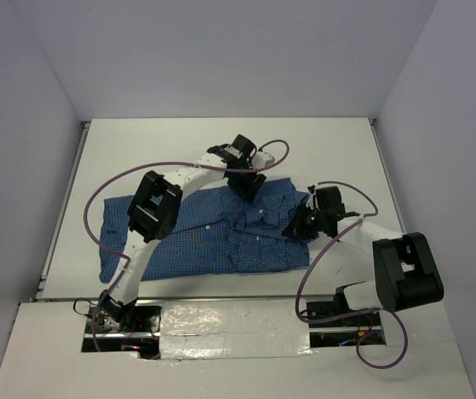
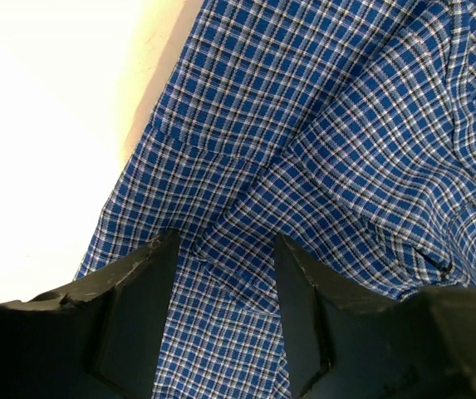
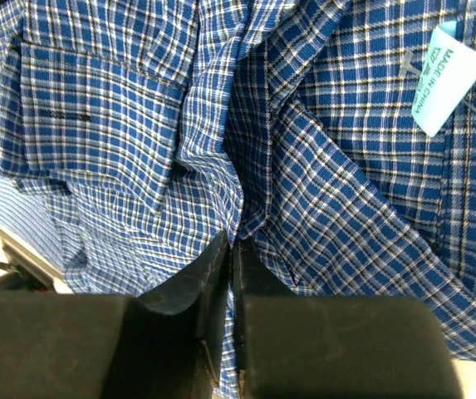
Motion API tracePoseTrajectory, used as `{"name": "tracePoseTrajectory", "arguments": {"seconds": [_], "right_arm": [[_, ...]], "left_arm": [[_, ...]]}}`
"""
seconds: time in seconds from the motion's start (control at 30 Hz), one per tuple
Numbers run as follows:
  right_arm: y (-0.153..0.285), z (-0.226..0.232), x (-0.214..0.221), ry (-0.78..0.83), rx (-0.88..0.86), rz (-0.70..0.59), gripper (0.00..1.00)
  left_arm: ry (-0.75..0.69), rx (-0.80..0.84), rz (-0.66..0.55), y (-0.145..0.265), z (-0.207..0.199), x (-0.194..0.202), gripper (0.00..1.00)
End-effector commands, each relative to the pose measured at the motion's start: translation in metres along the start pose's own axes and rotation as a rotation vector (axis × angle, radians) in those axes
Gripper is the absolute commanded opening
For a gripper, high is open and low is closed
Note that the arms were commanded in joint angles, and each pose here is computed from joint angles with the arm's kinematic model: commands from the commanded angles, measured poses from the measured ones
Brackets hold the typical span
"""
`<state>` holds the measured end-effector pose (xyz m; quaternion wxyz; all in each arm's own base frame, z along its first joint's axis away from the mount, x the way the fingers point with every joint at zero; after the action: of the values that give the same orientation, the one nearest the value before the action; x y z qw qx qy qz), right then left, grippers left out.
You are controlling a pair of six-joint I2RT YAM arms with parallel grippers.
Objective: Fold and stack the long sleeve shirts
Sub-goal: Fold the shirt
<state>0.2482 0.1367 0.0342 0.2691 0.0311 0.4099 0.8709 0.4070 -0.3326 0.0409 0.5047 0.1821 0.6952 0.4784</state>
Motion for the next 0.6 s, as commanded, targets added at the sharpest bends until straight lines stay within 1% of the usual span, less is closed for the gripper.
{"name": "tracePoseTrajectory", "arguments": {"seconds": [0.0,0.03,0.07,0.1,0.17,0.2,0.23,0.27,0.3,0.33,0.37,0.4,0.43,0.47,0.5,0.53,0.57], "right_arm": [[0.001,-0.003,-0.001,0.013,0.007,-0.007,0.21],[0.001,-0.004,-0.002,0.023,0.014,-0.001,0.27],[0.002,-0.004,-0.002,0.028,0.025,0.001,0.36],[0.004,-0.007,-0.001,0.025,0.045,0.010,0.39],[0.013,0.001,-0.012,0.051,0.049,-0.031,0.47],[0.019,0.002,-0.012,0.050,0.067,-0.035,0.49],[0.029,0.013,-0.021,0.068,0.055,-0.078,0.50],[0.035,0.012,-0.028,0.067,0.086,-0.123,0.51],[0.043,0.010,-0.028,0.060,0.112,-0.139,0.51],[0.056,0.019,-0.036,0.070,0.100,-0.195,0.52],[0.064,0.016,-0.039,0.058,0.128,-0.228,0.52],[0.075,0.023,-0.041,0.063,0.105,-0.271,0.53],[0.080,0.024,-0.041,0.058,0.093,-0.290,0.54],[0.083,0.024,-0.039,0.048,0.083,-0.300,0.55],[0.084,0.023,-0.032,0.024,0.057,-0.303,0.56],[0.084,0.020,-0.028,0.004,0.054,-0.299,0.55],[0.083,0.016,-0.024,-0.015,0.056,-0.294,0.55]], "left_arm": [[-0.022,-0.032,-0.059,0.020,0.007,-0.020,0.63],[-0.031,-0.030,-0.076,0.023,0.006,-0.025,0.64],[-0.038,-0.019,-0.103,0.032,0.003,-0.034,0.65],[-0.042,-0.016,-0.119,0.038,0.002,-0.039,0.66],[-0.063,-0.024,-0.178,0.060,0.002,-0.060,0.72],[-0.075,-0.019,-0.187,0.068,0.001,-0.065,0.74],[-0.095,-0.035,-0.223,0.082,0.003,-0.080,0.78],[-0.105,-0.051,-0.245,0.097,0.005,-0.087,0.81],[-0.122,-0.068,-0.247,0.106,0.008,-0.089,0.82],[-0.131,-0.097,-0.278,0.126,0.014,-0.096,0.86],[-0.145,-0.103,-0.275,0.136,0.016,-0.093,0.89],[-0.143,-0.110,-0.280,0.147,0.019,-0.091,0.91],[-0.124,-0.099,-0.257,0.149,0.020,-0.075,0.91],[-0.090,-0.137,-0.299,0.183,0.037,-0.066,0.90],[-0.064,-0.121,-0.329,0.197,0.042,-0.055,0.89],[0.019,-0.167,-0.332,0.218,0.069,-0.020,0.88],[0.070,-0.183,-0.319,0.226,0.082,0.001,0.87]]}}
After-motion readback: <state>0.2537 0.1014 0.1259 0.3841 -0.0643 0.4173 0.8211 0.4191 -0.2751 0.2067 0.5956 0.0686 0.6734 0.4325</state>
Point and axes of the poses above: each gripper's point midway between its finger pads, its own y axis back along the fingers, its own z axis along the line the jaws close on, x = y × z, the point moved 1 cm from there along y, back along the fingers, and after that the axes turned 13 degrees about -y, right-handed, at the moved point
